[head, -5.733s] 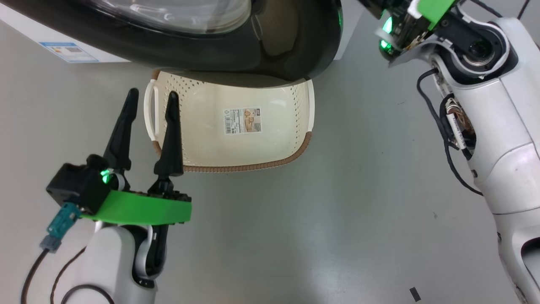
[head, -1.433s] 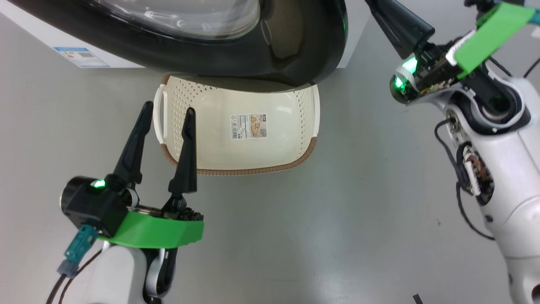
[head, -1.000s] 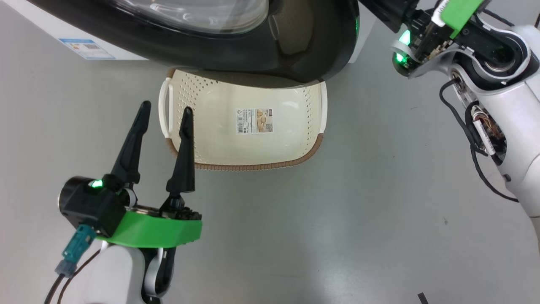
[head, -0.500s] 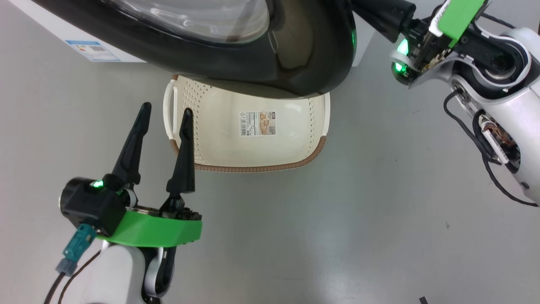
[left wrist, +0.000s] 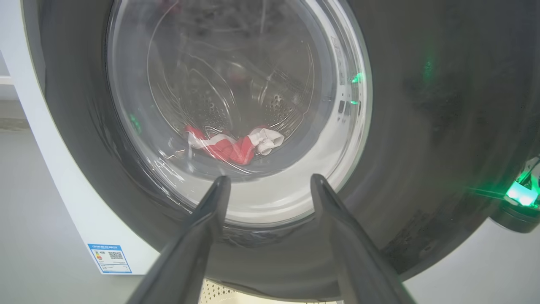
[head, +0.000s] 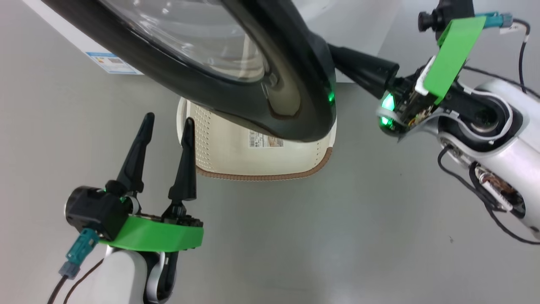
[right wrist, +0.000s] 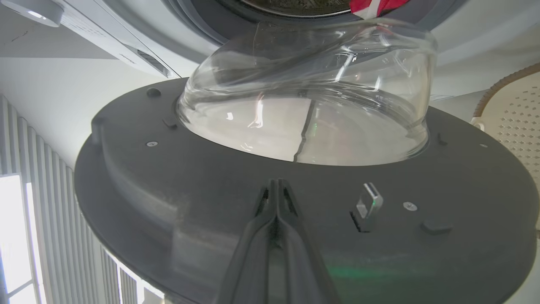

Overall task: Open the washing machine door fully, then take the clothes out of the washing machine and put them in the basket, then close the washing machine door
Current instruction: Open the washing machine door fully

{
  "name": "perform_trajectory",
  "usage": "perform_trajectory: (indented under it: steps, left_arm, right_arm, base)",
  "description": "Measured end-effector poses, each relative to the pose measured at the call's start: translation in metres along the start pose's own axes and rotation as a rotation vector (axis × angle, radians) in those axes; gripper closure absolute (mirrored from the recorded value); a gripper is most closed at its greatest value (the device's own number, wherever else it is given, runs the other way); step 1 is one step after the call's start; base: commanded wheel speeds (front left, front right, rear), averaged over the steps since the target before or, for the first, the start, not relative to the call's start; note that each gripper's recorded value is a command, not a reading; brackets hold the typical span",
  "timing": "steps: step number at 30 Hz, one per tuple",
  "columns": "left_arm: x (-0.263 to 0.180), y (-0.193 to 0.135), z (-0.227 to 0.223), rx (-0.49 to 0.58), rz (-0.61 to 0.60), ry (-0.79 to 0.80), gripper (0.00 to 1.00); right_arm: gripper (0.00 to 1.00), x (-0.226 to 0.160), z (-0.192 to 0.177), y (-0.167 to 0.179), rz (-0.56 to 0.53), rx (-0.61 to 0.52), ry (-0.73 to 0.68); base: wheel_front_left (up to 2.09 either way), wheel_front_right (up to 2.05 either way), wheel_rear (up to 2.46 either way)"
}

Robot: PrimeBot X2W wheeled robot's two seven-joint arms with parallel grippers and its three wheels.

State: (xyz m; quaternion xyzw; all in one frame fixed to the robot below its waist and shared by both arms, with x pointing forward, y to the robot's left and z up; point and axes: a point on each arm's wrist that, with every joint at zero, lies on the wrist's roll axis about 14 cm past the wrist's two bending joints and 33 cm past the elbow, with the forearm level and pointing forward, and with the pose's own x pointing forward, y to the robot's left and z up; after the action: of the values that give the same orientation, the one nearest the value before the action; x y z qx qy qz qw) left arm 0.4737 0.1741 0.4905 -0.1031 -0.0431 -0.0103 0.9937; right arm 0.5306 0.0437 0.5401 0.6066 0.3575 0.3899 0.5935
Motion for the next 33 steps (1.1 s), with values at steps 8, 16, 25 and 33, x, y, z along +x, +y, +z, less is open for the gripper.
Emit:
perform_trajectory:
  steps: [8, 16, 25, 33]
  left_arm:
    - [-0.014, 0.008, 0.015, 0.005, 0.027, -0.021, 0.00]
    - [-0.032, 0.017, 0.033, 0.011, 0.064, -0.047, 0.00]
    - [-0.058, 0.034, 0.048, 0.019, 0.128, -0.069, 0.00]
    - [-0.081, 0.052, 0.061, 0.017, 0.198, -0.091, 0.00]
  right_arm:
    - [1.00, -0.001, -0.028, 0.007, 0.011, 0.041, 0.030]
    - [1.00, -0.002, -0.061, 0.008, 0.007, 0.088, 0.070]
    - [1.00, 0.005, -0.097, 0.013, 0.017, 0.125, 0.141]
    - [1.00, 0.015, -0.121, 0.019, 0.024, 0.113, 0.221]
  base:
    - [0.00, 0.00, 0.00]
    - [0.00, 0.00, 0.00]
    - [0.00, 0.00, 0.00]
    - [0.00, 0.00, 0.00]
